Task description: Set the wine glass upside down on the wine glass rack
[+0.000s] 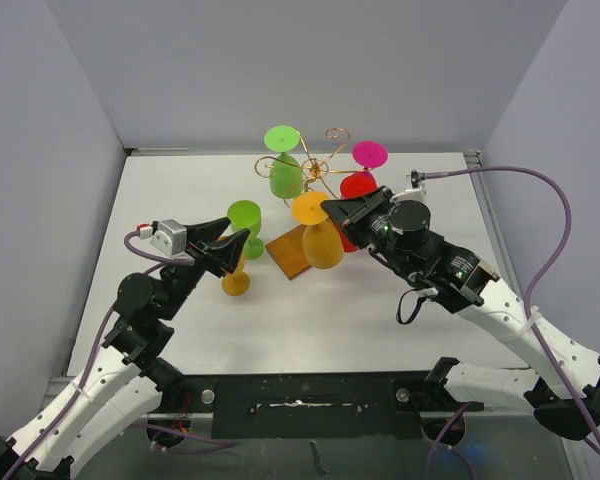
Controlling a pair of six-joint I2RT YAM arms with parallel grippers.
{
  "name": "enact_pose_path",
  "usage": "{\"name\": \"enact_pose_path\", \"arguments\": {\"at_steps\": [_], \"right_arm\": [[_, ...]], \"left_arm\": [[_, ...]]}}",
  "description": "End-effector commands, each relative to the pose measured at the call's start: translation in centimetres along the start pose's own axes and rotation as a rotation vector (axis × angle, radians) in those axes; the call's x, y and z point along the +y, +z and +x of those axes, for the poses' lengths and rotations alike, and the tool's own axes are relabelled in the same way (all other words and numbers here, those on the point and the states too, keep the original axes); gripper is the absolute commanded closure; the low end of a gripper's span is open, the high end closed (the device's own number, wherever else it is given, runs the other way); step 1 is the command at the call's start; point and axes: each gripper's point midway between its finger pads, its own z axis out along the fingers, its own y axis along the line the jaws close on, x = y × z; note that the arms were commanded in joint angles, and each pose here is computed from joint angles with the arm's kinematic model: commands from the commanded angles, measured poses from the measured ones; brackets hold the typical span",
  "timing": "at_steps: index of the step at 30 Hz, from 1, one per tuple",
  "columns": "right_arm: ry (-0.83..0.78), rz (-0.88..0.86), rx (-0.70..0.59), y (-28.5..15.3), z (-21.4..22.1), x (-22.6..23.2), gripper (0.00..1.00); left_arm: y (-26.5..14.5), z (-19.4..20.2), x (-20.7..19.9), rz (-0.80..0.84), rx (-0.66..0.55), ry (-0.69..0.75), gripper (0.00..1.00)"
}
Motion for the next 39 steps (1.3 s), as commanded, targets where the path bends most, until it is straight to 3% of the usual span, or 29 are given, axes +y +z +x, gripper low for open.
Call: {"name": "enact_pose_path", "arguments": {"at_steps": [1, 33, 39], "right_arm": [[0.046, -0.014, -0.122, 0.4, -3.1, 1.2, 1.0], [0.106, -0.064, -0.185, 4.2, -4.4, 2.6, 1.0], [0.066, -0.077, -0.147, 5.0, -3.8, 3.5, 1.0]], "left_arm": [[-0.3, -3.1, 1.8, -0.124, -0.076, 0.011, 0.5], [-1.1, -2.9, 2.7, -0.173, -0.088, 0.01, 0.47], [-1.2, -2.9, 2.8, -0.179, -0.093, 0.008, 0.47]]}}
